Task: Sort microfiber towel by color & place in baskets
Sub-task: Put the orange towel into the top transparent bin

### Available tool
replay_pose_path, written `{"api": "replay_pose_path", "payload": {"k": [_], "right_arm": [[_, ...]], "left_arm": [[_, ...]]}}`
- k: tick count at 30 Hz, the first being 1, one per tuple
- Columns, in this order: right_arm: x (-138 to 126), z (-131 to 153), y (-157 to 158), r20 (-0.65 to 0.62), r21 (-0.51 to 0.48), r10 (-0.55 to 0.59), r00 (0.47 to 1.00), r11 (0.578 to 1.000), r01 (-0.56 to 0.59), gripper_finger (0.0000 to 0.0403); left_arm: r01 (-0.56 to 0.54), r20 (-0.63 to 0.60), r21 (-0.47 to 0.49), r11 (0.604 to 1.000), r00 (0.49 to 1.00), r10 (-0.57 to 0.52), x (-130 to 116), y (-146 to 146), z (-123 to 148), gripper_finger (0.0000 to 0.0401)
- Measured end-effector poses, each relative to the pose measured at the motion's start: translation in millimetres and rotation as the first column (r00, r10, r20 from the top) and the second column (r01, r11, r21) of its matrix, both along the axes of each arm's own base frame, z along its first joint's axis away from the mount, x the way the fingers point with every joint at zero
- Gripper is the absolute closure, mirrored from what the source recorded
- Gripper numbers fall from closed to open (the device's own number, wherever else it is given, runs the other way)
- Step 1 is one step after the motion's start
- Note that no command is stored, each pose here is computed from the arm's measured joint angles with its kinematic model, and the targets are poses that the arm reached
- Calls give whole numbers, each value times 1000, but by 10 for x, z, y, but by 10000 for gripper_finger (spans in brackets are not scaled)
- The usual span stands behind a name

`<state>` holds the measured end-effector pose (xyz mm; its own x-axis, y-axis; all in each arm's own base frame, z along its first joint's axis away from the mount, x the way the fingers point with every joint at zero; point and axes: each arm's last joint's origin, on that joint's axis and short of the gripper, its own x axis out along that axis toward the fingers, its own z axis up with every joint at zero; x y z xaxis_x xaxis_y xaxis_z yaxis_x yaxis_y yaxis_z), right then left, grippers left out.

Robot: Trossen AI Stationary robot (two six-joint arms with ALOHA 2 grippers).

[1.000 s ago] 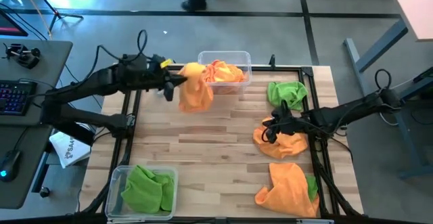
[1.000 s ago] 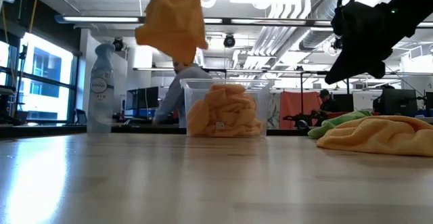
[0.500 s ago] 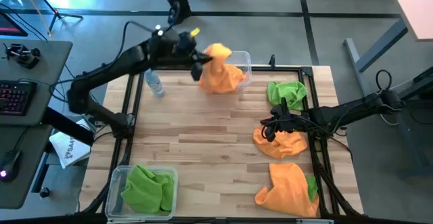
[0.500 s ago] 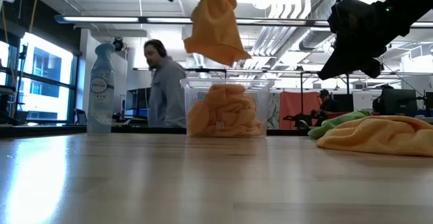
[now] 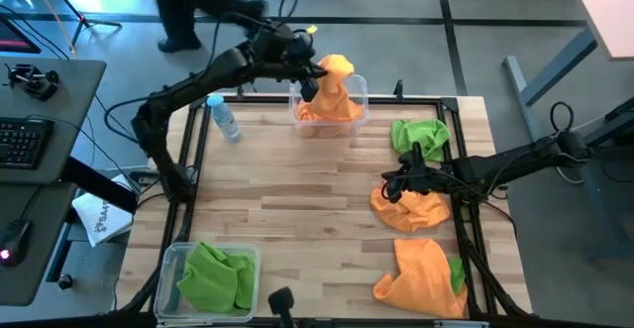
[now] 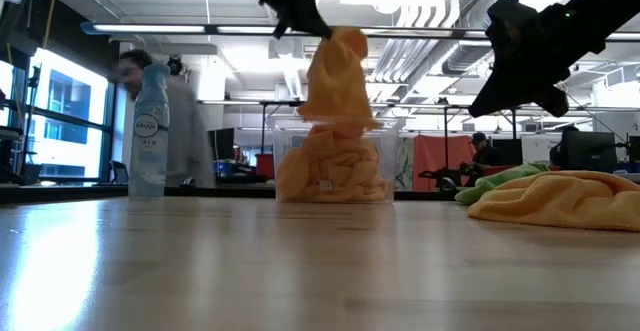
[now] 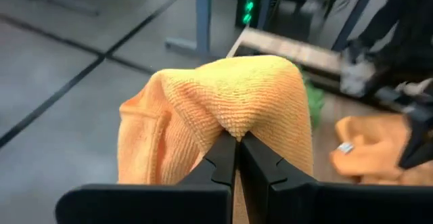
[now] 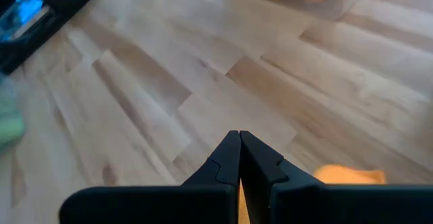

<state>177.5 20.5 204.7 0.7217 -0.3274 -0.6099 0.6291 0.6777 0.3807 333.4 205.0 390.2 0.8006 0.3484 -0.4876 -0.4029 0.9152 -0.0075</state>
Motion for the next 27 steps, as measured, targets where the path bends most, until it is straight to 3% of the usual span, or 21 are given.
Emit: {"api": "replay_pose_path", "payload": {"k": [5, 14, 23, 27], "right_arm": [[-3, 5, -15, 12, -29, -47, 999, 998, 47, 403], [0, 9, -77, 35, -12, -130, 991, 991, 131, 403], [4, 9, -188, 45, 8, -209, 977, 978, 209, 403], [5, 9, -212, 52, 27, -237, 970, 971, 236, 403]], "left_arm": [[-38, -107, -53, 998, 994, 32, 111, 137, -307, 401], [-43, -304, -193, 980, 952, -18, 398, 275, -1042, 401], [-247, -350, -384, 890, 930, 108, 556, 395, -1560, 396], [-251, -373, -416, 874, 924, 88, 590, 412, -1711, 370]]}}
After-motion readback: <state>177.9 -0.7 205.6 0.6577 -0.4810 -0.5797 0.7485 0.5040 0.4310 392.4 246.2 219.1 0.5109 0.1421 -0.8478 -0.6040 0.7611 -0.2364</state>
